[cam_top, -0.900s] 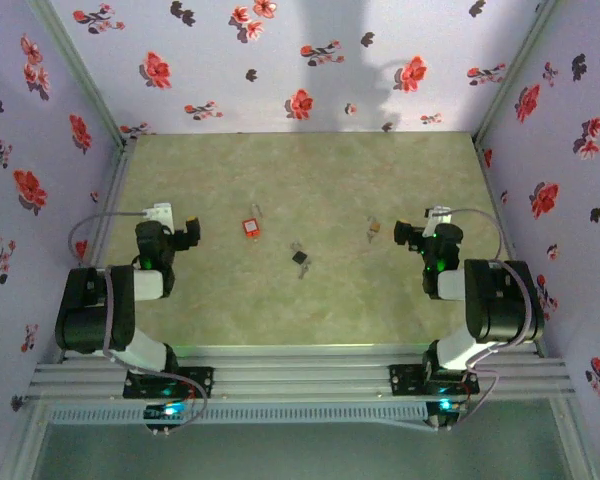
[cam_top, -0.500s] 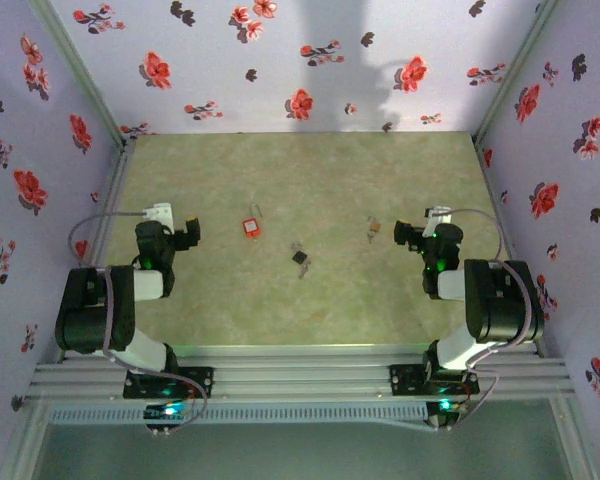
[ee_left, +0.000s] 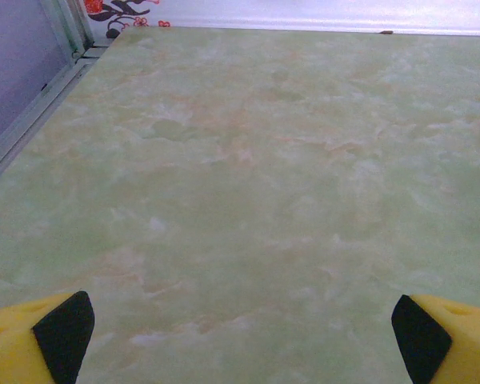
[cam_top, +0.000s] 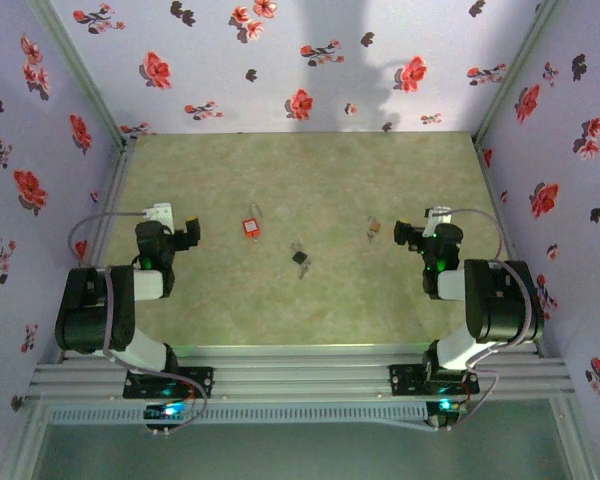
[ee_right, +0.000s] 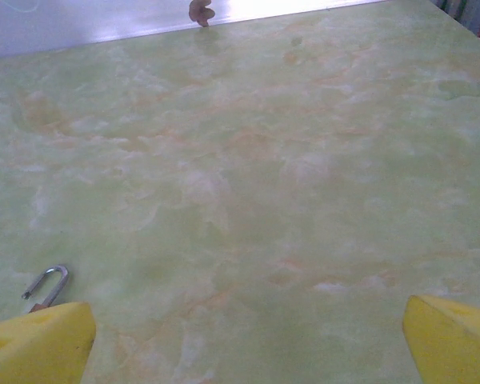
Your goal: Lock with the key
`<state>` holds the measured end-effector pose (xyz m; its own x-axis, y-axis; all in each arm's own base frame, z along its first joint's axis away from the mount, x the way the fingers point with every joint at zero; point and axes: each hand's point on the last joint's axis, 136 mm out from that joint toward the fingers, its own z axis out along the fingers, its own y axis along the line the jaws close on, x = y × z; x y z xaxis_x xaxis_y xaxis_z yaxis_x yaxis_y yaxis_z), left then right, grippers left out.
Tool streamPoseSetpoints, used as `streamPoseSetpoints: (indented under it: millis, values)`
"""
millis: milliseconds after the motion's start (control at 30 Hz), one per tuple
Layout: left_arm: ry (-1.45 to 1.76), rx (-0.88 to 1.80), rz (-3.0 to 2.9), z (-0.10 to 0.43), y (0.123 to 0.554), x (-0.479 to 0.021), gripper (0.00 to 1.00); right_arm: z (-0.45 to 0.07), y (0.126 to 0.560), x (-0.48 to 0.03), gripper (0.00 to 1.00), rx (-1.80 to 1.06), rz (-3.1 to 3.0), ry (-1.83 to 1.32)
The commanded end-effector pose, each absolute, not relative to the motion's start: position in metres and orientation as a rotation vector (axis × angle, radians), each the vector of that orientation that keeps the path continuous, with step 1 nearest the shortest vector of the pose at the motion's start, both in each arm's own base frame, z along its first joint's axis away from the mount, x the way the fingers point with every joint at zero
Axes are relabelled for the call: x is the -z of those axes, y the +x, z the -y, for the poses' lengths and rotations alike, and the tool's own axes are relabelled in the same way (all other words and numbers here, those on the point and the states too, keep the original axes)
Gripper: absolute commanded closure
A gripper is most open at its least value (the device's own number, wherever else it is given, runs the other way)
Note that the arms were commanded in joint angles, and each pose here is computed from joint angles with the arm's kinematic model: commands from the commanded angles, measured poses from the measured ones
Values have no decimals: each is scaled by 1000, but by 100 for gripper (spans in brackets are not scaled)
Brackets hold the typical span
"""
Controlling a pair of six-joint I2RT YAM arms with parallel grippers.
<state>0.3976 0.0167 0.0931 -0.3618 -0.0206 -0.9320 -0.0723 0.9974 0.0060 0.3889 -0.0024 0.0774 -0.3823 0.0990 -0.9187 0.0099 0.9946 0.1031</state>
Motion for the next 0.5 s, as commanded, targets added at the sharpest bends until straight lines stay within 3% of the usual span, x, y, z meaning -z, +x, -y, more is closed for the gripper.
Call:
streamPoseSetpoints:
  millis: [0, 233, 333, 467]
  values:
    - [-49, -75, -1927, -18, 398, -94, 0, 1, 397, -89, 1, -110, -1924, 76]
    - [-88, -117, -1922, -27, 398, -105, 0, 1, 396, -90, 1, -107, -1918, 69]
    - [-91, -132, -1972, -27, 402, -138, 0, 5, 392, -111, 1, -76, -1934, 97]
    - [-348, 59, -1770, -25, 400, -206, 0, -14, 392, -166, 1, -182, -1921, 108]
